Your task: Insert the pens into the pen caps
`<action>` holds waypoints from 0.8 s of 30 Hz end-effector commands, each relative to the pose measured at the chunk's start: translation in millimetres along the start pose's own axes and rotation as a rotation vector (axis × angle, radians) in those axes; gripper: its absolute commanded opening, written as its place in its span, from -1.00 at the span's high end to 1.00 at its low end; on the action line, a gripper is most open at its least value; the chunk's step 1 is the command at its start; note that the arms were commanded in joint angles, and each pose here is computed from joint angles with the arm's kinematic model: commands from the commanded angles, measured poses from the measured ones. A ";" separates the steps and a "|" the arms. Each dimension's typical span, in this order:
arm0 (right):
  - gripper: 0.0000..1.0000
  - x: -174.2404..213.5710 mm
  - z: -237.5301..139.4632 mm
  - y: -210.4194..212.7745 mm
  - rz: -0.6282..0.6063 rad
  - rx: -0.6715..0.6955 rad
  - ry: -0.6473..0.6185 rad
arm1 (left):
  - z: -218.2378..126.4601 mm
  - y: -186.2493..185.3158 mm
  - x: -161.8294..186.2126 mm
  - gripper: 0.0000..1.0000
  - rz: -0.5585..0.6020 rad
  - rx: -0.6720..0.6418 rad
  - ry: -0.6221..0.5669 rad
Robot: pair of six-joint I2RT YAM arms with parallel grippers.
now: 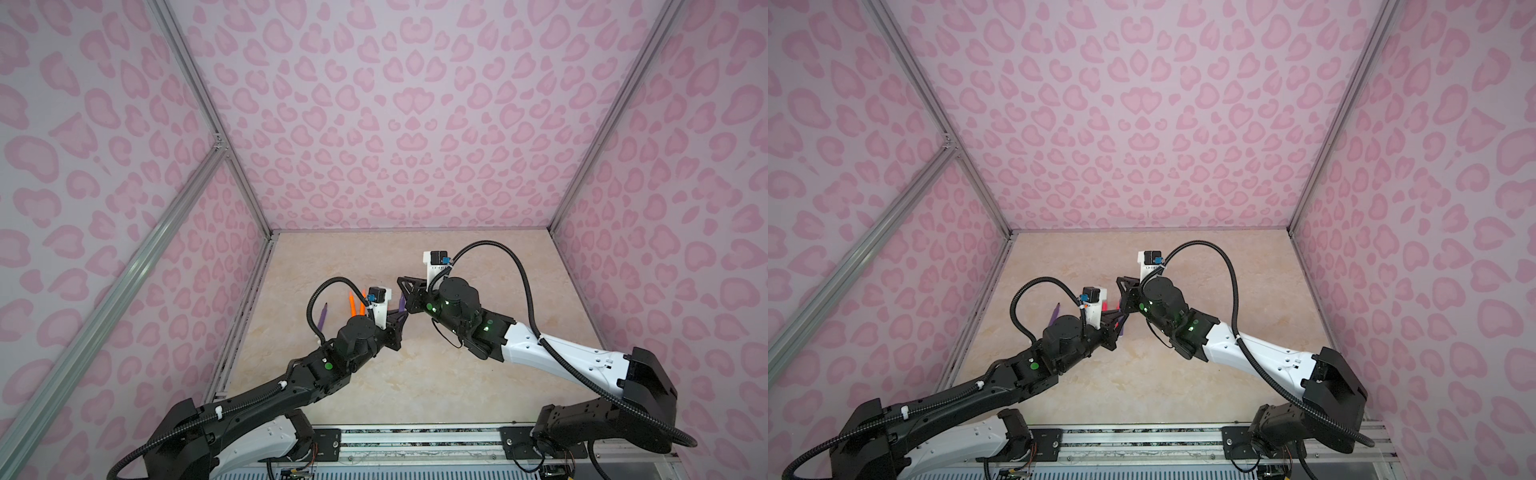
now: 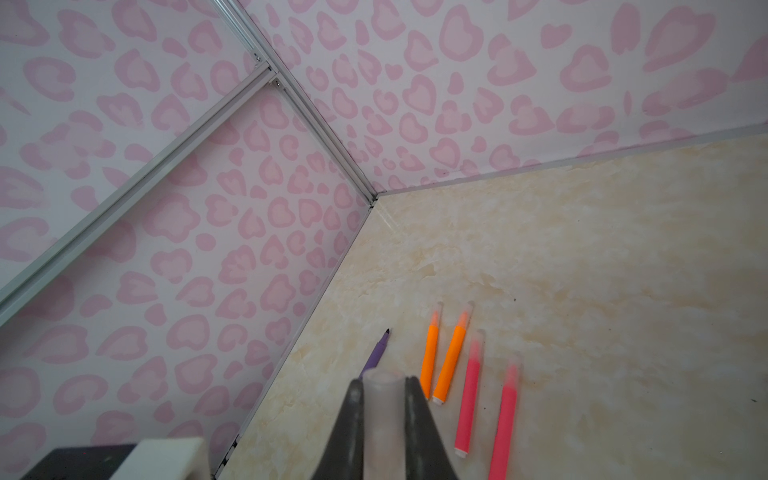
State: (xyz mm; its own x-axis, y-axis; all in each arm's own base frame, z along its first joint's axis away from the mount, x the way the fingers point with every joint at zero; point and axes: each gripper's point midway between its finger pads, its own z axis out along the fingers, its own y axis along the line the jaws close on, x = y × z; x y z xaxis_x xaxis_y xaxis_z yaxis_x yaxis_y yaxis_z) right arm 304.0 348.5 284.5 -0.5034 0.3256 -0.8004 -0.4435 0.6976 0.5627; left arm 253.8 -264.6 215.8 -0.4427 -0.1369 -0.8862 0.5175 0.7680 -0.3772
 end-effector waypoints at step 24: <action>1.00 30.7 5.0 -9.7 -0.037 0.103 0.030 | -1.5 10.1 -12.6 0.94 -0.051 -0.025 -0.037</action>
State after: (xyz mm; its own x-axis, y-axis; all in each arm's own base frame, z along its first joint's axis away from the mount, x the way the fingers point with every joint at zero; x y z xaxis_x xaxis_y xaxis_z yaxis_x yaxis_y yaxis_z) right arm 299.2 357.8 264.2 -0.4996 0.3053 -0.8107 -0.4102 0.7409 0.5318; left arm 256.8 -257.5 209.6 -0.4794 -0.1585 -0.8632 0.4920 0.7659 -0.4139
